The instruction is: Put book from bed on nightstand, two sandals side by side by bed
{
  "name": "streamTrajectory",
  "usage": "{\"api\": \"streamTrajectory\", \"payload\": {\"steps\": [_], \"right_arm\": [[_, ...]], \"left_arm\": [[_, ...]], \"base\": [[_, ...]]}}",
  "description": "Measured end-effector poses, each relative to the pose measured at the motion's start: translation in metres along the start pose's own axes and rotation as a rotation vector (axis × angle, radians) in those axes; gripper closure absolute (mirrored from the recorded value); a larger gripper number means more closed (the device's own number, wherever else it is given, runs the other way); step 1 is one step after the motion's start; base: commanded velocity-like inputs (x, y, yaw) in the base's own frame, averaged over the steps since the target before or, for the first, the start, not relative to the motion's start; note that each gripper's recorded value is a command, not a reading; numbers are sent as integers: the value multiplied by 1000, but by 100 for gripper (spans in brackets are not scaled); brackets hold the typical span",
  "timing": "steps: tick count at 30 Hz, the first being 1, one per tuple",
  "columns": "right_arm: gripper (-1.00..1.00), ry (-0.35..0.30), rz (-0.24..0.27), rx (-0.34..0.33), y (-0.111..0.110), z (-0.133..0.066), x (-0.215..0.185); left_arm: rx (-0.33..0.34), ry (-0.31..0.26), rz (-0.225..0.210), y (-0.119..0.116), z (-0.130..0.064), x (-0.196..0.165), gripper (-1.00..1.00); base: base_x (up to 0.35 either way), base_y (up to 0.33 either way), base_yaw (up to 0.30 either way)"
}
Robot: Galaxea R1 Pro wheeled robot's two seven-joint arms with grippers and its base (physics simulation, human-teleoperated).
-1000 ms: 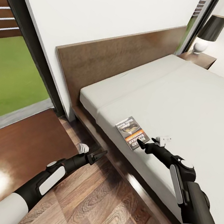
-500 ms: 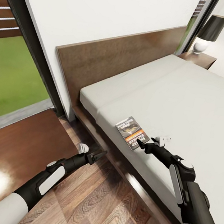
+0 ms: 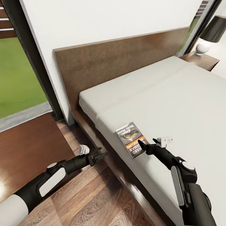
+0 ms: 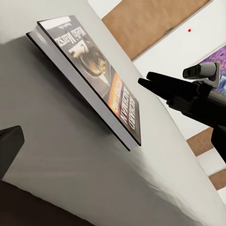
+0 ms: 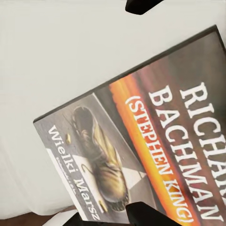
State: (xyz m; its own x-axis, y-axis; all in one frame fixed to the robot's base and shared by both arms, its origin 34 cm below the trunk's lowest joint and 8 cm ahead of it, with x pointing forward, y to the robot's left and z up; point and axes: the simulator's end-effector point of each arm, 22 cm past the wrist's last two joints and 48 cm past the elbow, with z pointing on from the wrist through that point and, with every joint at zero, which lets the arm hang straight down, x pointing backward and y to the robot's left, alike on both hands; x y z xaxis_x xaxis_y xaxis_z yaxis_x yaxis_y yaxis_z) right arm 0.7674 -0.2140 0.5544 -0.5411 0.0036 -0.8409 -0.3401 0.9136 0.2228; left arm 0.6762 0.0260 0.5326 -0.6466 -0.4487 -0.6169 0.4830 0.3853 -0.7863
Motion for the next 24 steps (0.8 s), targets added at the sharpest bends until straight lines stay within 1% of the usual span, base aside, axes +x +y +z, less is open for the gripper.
{"api": "streamTrajectory", "payload": {"steps": [3, 7, 12, 17, 24], "right_arm": [[-100, 0, 0, 1, 0, 0, 0], [-100, 1, 0, 1, 0, 0, 0], [-100, 0, 0, 0, 0, 0, 0], [-100, 0, 0, 0, 0, 0, 0], [-100, 0, 0, -1, 0, 0, 0]], "left_arm": [[0, 0, 0, 0, 0, 0, -100], [1, 0, 0, -1, 0, 0, -100], [1, 1, 0, -1, 1, 1, -100], [1, 0, 0, -1, 1, 0, -100], [2, 0, -1, -1, 1, 0, -100]], "base": [[51, -69, 0], [133, -189, 0], [41, -60, 0], [92, -191, -9], [45, -53, -208]]}}
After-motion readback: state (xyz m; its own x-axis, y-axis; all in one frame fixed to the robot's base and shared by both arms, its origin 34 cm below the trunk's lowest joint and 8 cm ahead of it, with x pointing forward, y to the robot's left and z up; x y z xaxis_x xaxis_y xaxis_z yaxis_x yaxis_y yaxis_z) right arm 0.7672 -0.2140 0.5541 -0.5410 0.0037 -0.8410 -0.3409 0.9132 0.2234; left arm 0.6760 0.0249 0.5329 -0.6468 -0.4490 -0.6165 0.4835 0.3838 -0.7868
